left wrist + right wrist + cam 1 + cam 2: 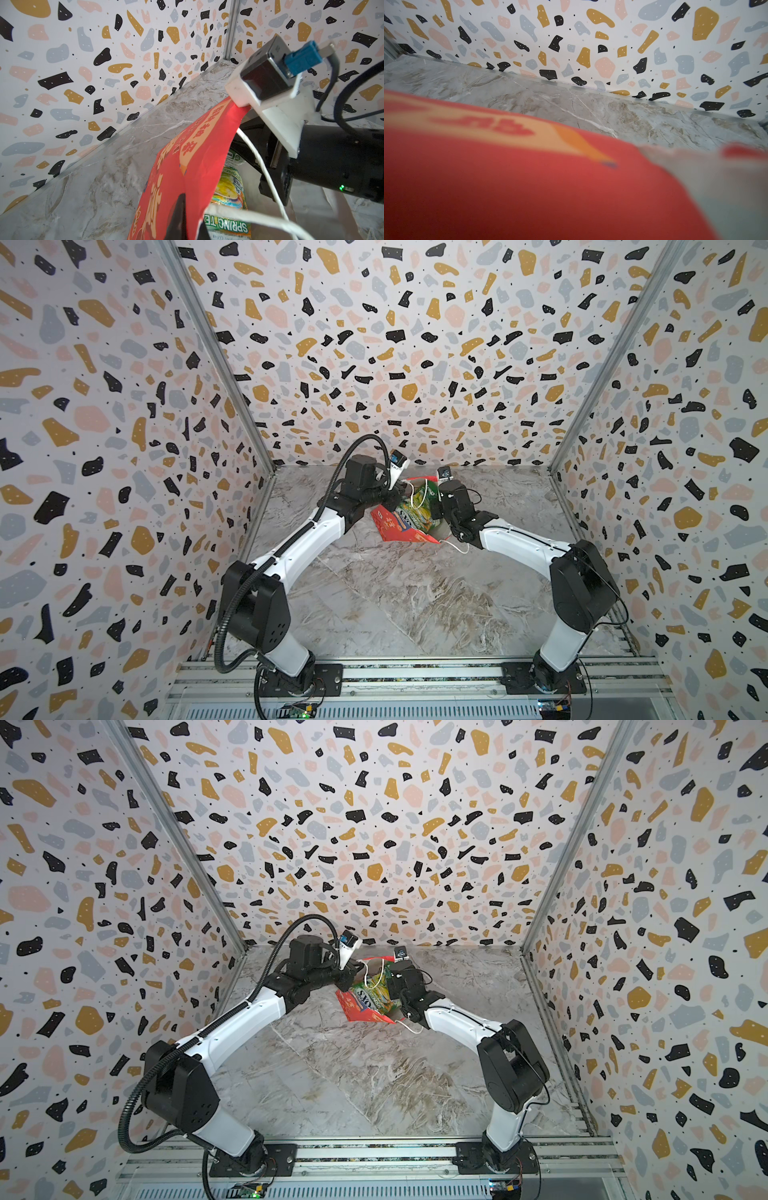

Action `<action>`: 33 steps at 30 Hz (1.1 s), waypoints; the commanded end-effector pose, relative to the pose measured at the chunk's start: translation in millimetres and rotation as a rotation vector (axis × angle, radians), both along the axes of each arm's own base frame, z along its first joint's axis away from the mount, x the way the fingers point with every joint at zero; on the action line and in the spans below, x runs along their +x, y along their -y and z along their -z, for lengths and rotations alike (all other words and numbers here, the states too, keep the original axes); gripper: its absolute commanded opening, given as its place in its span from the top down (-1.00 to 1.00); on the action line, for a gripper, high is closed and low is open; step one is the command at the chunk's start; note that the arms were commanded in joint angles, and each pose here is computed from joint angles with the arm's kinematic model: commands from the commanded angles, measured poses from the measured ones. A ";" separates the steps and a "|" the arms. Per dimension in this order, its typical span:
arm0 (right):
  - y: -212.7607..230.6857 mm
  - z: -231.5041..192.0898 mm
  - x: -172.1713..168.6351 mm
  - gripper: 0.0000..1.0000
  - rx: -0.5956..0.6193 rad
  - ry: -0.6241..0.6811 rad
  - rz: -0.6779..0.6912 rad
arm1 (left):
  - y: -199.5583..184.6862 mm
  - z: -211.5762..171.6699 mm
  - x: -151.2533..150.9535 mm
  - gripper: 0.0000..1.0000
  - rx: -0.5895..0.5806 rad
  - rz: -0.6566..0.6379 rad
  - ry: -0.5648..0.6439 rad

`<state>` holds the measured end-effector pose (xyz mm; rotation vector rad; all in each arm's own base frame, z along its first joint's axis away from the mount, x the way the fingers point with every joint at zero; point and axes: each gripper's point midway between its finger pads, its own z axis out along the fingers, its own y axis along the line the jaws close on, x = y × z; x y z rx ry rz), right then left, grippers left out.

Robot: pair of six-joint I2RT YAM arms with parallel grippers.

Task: Take the snacks out of the paper bag
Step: 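Pull the green Fox's packet out of the bag with the right gripper, lifting away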

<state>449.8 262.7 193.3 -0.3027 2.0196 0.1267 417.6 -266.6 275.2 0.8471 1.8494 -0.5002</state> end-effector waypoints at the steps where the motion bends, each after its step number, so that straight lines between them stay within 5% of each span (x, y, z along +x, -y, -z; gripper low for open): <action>1: -3.2 0.4 -16.6 0.96 -0.013 -0.028 -0.079 | 6.6 -38.5 -3.7 1.00 -0.069 0.041 0.109; 33: 20.8 -140.9 -86.3 1.00 0.143 0.107 -0.207 | 3.5 -32.8 0.2 1.00 -0.059 0.029 0.102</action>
